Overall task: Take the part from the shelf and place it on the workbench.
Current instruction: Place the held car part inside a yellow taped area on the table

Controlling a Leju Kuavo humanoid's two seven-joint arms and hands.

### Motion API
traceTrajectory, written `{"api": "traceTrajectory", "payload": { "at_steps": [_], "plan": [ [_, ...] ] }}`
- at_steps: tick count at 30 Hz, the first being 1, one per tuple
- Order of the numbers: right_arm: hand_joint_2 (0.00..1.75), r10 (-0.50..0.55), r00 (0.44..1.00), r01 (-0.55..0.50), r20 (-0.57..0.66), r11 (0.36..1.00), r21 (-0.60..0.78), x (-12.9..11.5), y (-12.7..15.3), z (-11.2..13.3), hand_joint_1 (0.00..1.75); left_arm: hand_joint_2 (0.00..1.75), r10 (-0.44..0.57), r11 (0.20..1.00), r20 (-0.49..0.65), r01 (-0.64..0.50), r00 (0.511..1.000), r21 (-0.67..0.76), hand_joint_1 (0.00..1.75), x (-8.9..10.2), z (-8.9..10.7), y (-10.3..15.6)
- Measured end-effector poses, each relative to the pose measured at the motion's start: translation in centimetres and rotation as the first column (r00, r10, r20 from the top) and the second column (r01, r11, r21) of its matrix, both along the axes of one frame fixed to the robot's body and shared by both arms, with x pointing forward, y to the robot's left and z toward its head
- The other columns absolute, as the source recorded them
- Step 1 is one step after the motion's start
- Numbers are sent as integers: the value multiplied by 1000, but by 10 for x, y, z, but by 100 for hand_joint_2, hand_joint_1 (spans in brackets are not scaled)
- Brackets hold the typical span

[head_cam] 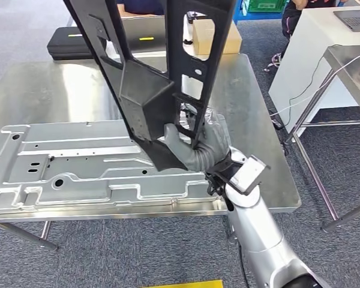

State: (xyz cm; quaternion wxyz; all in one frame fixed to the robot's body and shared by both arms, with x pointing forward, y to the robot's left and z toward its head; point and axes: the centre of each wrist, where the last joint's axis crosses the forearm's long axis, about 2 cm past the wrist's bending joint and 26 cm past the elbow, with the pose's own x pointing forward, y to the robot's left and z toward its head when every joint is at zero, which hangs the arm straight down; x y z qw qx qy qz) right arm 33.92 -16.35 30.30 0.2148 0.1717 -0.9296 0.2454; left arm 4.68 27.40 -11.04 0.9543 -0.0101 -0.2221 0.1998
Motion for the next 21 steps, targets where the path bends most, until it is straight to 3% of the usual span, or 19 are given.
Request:
{"api": "traceTrajectory", "payload": {
  "at_steps": [5,10,21],
  "plan": [
    [175,-186,979,194,78,975,-106,5,-4,-2,175,175,-8,1000,2,8,1000,-1,0,1,0,0],
    [175,-364,904,419,224,858,-297,8,11,-16,175,175,-36,999,3,35,999,2,0,2,0,0],
    [175,-347,801,590,487,589,-552,9,78,-43,175,175,-79,997,10,79,997,2,0,5,1,-1]
  ]
}}
